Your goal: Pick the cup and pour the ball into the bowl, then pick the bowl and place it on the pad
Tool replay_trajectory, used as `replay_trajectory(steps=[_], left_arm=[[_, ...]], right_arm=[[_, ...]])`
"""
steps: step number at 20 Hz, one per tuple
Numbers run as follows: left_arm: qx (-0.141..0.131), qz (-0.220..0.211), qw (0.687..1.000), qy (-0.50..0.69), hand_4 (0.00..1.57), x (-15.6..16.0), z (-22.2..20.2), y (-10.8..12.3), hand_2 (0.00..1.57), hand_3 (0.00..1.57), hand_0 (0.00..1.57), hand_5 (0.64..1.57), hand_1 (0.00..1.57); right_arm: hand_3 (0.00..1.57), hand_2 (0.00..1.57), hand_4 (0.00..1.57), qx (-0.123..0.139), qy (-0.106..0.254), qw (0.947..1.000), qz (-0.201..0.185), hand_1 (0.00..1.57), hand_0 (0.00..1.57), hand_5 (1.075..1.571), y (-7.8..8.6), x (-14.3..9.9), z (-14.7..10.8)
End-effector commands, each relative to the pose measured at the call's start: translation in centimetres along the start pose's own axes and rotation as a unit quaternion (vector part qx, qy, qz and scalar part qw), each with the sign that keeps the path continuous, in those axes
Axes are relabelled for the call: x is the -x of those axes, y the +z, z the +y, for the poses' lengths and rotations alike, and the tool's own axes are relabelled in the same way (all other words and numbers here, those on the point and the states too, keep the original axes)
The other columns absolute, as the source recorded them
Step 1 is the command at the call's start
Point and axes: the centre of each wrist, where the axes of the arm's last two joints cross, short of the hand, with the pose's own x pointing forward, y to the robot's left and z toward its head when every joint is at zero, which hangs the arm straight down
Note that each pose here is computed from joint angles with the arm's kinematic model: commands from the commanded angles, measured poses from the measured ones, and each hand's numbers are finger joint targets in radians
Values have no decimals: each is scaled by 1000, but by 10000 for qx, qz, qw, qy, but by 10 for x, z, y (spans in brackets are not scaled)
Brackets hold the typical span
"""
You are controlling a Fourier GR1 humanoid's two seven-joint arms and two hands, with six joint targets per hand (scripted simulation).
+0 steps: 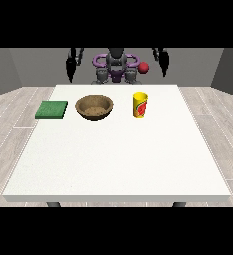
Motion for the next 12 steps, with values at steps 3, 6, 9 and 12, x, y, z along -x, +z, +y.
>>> replay_trajectory(steps=[3,6,9,12], left_arm=[[31,-166,9997,-151,0,-25,8,-2,0,0,0,1535,0],[102,-196,9996,-194,0,-36,9,-3,0,0,0,1535,0],[453,-337,9903,1270,0,-67,-23,-14,0,0,0,1529,0],[523,313,9808,1855,0,-73,-30,-9,0,0,0,1541,0]], right_arm=[[305,0,1058,-2,144,9998,-151,0,0,1571,-2,-23,-9],[305,0,1058,-30,272,9995,-126,0,0,1571,-4,-34,-14],[0,0,919,-759,-681,9936,-481,0,0,1570,-13,-83,60],[0,0,783,-638,-778,9948,136,0,0,1571,-11,-98,87]])
